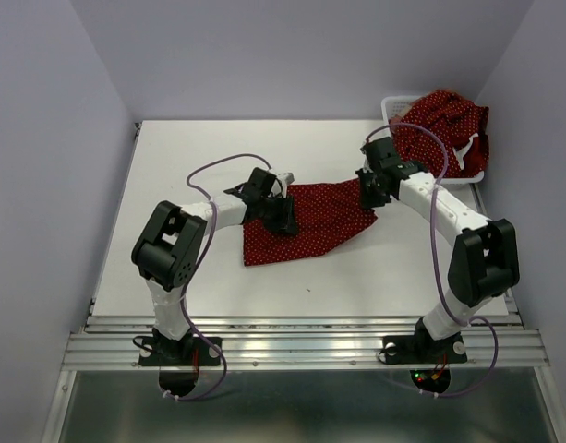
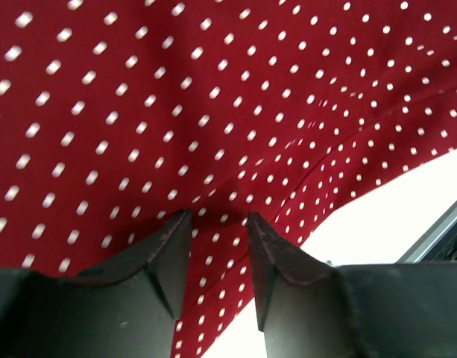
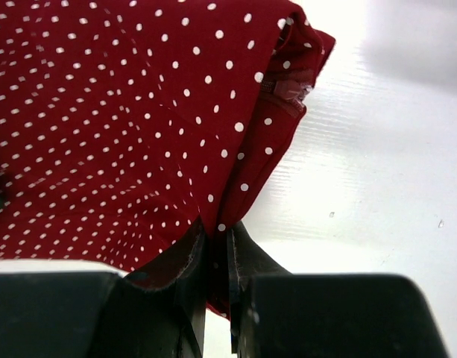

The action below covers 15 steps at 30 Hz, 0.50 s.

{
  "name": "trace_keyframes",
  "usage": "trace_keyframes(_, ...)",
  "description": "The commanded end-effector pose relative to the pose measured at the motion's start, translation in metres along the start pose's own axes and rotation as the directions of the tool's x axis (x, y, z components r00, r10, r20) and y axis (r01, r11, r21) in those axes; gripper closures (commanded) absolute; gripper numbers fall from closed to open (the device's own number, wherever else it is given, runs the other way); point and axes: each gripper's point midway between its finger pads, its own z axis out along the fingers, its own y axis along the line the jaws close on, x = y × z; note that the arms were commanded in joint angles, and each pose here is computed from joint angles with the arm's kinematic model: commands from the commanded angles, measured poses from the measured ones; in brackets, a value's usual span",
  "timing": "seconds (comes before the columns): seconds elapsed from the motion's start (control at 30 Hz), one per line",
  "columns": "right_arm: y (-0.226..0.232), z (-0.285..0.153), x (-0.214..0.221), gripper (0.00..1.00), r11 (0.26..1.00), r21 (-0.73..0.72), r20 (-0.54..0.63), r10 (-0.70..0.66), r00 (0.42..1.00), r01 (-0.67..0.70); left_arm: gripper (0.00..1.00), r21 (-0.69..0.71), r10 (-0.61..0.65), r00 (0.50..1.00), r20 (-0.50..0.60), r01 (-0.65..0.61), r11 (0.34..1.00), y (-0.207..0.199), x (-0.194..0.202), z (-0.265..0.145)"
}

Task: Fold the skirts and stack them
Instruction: Fold the skirt

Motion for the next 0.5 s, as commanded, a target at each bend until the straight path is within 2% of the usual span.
trace_keyframes(0.0,0.02,-0.026,-0.019,0.99,0.996,-0.086,0.027,-0.032,0.999,0.034,0.56,0.076,0.066,0.998,0.016,-0.067,0.995,-0.018,-0.015,0.009)
trace_keyframes(0.3,0.097,-0.04,-0.034,0.99,0.968,-0.163,-0.005,-0.195,0.981,0.192,0.6,0.094,0.053,0.998,0.018,-0.054,0.994,-0.019,-0.017,0.017)
trace_keyframes(0.47,0.139,-0.05,-0.04,0.99,0.935,-0.279,0.007,-0.226,0.974,0.219,0.64,0.105,0.027,0.999,0.019,-0.029,0.994,-0.017,-0.015,0.023)
